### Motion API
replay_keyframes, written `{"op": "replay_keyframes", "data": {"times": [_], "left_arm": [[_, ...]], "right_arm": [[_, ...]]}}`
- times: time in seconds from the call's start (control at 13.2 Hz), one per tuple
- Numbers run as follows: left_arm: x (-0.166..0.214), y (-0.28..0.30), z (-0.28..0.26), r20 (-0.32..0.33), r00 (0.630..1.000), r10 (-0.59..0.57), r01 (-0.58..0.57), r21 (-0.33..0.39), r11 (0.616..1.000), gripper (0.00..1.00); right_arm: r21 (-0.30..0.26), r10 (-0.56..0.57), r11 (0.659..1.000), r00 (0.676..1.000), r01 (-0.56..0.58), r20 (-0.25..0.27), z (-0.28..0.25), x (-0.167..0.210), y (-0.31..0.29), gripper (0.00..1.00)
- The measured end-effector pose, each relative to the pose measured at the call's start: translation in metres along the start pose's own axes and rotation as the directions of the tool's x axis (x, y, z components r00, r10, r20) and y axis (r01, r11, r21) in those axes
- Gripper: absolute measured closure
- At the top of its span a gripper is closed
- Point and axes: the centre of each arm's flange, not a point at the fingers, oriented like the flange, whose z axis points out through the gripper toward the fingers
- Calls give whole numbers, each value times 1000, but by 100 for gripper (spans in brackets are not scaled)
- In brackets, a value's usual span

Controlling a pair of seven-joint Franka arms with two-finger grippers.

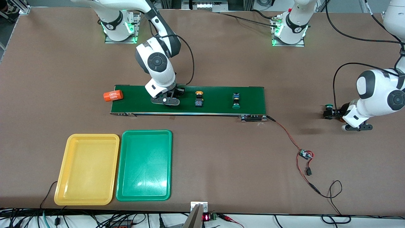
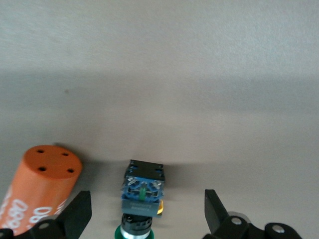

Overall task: Sort buttons by color to trays
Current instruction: 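Lower the orange-cap button into the yellow tray with the right gripper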

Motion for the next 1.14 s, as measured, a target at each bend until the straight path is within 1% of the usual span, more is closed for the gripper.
{"op": "replay_keyframes", "data": {"times": [0.23, 0.38, 0.53, 0.68, 0.76, 0.83, 0.91, 1.06, 1.14], "left_arm": [[-1, 1, 15, 21, 998, 55, -55, -18, 998, 0], [-3, -5, 23, 31, 994, 102, -101, -27, 995, 0], [-5, -13, 26, 36, 991, 126, -125, -25, 992, 0], [-7, -15, 30, 46, 990, 137, -135, -31, 990, 0], [-9, -14, 32, 52, 987, 153, -152, -34, 988, 7], [-10, -13, 34, 56, 982, 183, -181, -37, 983, 16], [-12, -13, 35, 58, 975, 215, -213, -40, 976, 29], [-12, -18, 33, 53, 964, 259, -258, -37, 966, 53], [-11, -18, 31, 49, 961, 273, -272, -34, 962, 57]], "right_arm": [[14, 6, 1000, 1000, -6, -17, -12, 7, 1, 62], [31, 29, 999, 999, -28, -32, -39, 23, 15, 62], [41, 29, 999, 999, -28, -32, -89, 53, 49, 62], [46, 21, 999, 999, -20, -26, -152, 93, 97, 62], [51, 9, 999, 999, -7, -34, -176, 112, 121, 62], [55, -9, 998, 999, 12, -47, -191, 130, 147, 62], [55, -37, 998, 998, 40, -56, -193, 149, 174, 62], [46, -92, 994, 994, 95, -60, -178, 191, 234, 62], [50, -108, 993, 992, 111, -58, -166, 211, 262, 62]]}}
